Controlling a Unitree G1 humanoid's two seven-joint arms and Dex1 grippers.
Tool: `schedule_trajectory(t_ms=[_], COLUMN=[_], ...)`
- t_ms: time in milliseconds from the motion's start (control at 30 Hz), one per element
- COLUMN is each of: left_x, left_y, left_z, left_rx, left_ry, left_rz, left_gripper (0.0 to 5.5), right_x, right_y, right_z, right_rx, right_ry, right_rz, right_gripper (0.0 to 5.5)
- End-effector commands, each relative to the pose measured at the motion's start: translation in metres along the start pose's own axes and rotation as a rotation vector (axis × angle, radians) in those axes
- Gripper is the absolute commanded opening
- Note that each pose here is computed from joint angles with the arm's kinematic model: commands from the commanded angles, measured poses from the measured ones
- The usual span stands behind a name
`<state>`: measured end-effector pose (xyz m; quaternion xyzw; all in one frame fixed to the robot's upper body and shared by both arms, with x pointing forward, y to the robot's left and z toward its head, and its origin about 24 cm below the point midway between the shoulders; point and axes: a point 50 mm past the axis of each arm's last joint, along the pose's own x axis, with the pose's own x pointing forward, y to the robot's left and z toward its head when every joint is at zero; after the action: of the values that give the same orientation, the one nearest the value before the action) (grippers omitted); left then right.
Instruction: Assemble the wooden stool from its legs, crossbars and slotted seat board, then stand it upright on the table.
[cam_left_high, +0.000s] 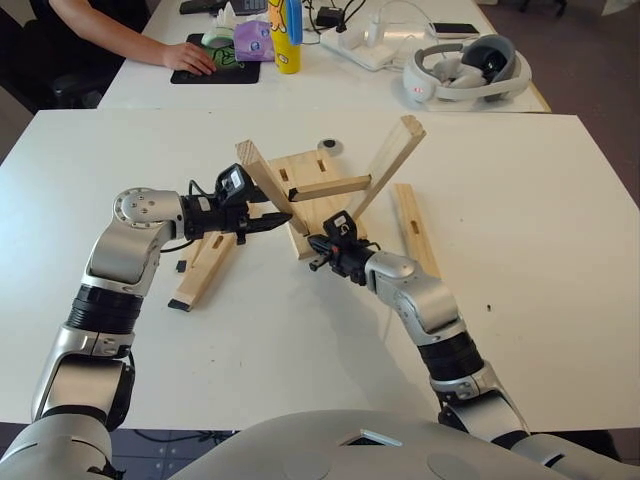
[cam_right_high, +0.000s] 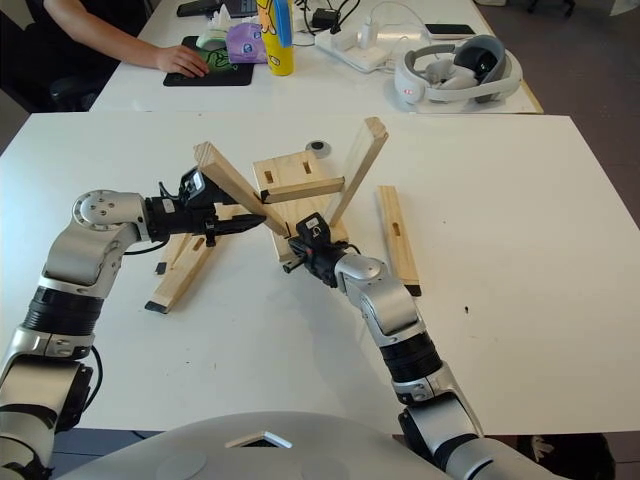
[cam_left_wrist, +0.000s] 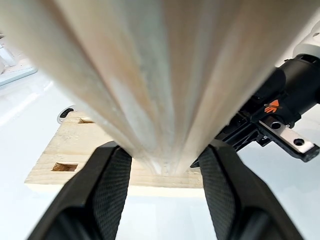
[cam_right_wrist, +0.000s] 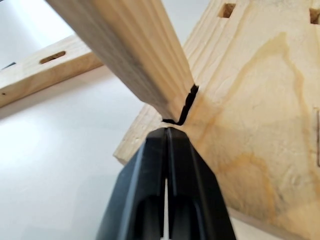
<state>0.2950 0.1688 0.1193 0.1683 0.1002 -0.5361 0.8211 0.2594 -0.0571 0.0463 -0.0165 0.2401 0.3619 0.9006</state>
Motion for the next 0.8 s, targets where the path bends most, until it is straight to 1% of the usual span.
schedule_trajectory(t_ms=[33,233,433,500,600,733,800], left_x=[0.008,0.019,0.018,0.016,0.015,0.014,0.013], left_y=[-0.001,0.0,-0.003,-0.004,-0.004,-0.003,-0.002], left_z=[-0.008,-0.005,-0.02,-0.025,-0.026,-0.025,-0.025], left_rx=[-0.007,0.017,-0.002,-0.007,-0.011,-0.014,-0.017], left_ry=[0.067,0.096,0.154,0.171,0.172,0.17,0.173], left_rz=[0.0,-0.008,-0.017,-0.013,-0.008,-0.003,0.003], left_gripper=[2.05,2.05,2.05,2.05,2.05,2.05,2.05], right_x=[0.001,0.001,0.001,0.0,-0.015,-0.053,-0.065], right_y=[0.003,0.004,0.005,0.004,0.003,0.014,0.019], right_z=[-0.022,-0.024,-0.024,-0.019,0.01,0.046,0.067], right_rx=[0.04,0.044,0.047,0.045,0.078,0.019,-0.003], right_ry=[0.109,0.113,0.112,0.064,-0.153,-0.329,-0.413], right_rz=[0.002,0.008,0.019,0.015,0.03,0.106,0.124], right_gripper=[0.0,0.0,0.0,0.0,0.0,0.0,0.0])
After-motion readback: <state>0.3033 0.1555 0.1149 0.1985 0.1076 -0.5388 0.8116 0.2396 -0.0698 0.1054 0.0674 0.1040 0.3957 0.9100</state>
